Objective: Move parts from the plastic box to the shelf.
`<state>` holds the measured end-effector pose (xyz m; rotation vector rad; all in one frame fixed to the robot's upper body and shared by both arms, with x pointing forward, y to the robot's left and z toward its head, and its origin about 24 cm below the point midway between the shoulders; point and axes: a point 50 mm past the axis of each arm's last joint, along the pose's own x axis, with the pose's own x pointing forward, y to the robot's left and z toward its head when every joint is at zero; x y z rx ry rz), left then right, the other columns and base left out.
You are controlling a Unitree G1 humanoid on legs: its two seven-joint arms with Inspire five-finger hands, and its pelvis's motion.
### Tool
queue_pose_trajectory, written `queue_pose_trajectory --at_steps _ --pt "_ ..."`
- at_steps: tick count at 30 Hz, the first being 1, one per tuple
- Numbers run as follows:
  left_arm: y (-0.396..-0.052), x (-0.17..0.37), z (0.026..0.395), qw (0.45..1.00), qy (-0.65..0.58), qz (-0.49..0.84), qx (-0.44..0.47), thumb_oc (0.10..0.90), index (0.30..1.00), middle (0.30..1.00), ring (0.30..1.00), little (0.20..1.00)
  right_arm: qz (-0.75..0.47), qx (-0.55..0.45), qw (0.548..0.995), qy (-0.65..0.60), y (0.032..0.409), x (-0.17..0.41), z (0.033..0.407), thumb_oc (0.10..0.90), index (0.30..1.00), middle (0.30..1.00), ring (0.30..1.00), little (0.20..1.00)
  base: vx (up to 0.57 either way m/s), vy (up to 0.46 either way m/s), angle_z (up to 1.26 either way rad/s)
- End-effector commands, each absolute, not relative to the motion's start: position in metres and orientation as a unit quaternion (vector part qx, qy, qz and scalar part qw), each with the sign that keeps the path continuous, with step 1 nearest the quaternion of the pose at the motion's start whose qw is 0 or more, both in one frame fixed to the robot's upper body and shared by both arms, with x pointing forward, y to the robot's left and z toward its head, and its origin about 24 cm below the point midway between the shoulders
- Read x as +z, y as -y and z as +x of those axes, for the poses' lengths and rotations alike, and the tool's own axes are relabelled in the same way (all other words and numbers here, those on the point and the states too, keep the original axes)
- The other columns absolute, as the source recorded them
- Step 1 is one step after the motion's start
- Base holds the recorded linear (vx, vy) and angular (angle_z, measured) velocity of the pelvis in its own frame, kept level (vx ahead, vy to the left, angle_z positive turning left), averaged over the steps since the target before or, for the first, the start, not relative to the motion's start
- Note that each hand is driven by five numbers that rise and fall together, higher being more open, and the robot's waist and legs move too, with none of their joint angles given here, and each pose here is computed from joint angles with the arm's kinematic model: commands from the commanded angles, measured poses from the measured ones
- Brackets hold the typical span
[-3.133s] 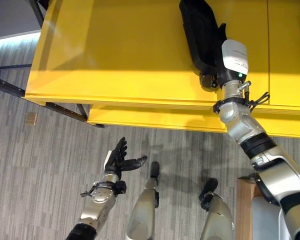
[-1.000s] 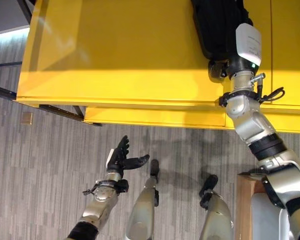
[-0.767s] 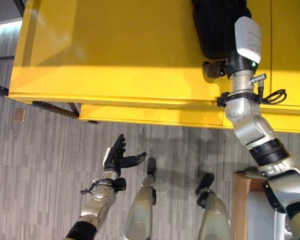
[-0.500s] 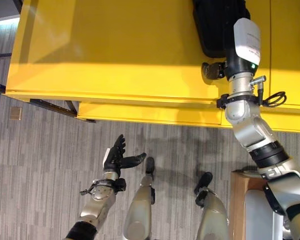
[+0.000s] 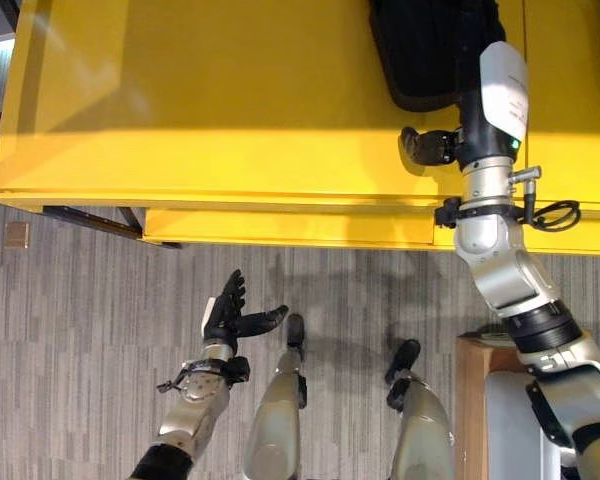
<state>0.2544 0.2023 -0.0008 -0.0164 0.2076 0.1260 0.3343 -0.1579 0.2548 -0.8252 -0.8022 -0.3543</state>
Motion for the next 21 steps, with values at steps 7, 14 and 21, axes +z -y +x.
queue_pose_trajectory --at_steps 7,14,21 --pt "-0.211 0.017 0.249 0.997 -0.051 0.009 0.064 0.900 1.000 1.000 1.000 1.000 -0.203 -0.173 0.798 0.541 0.160 0.313 0.294 0.900 1.000 1.000 1.000 1.000 0.01 -0.007 -0.06" --pt "-0.211 0.014 0.248 0.997 -0.058 0.001 0.056 0.900 1.000 1.000 1.000 1.000 -0.154 -0.179 0.841 0.486 0.181 0.309 0.316 0.900 1.000 1.000 1.000 1.000 0.02 -0.013 -0.06" --pt "-0.212 0.010 0.247 0.997 -0.066 0.003 0.048 0.900 1.000 1.000 1.000 1.000 -0.148 -0.174 0.859 0.457 0.189 0.310 0.329 0.900 1.000 1.000 1.000 1.000 0.00 0.000 0.00"
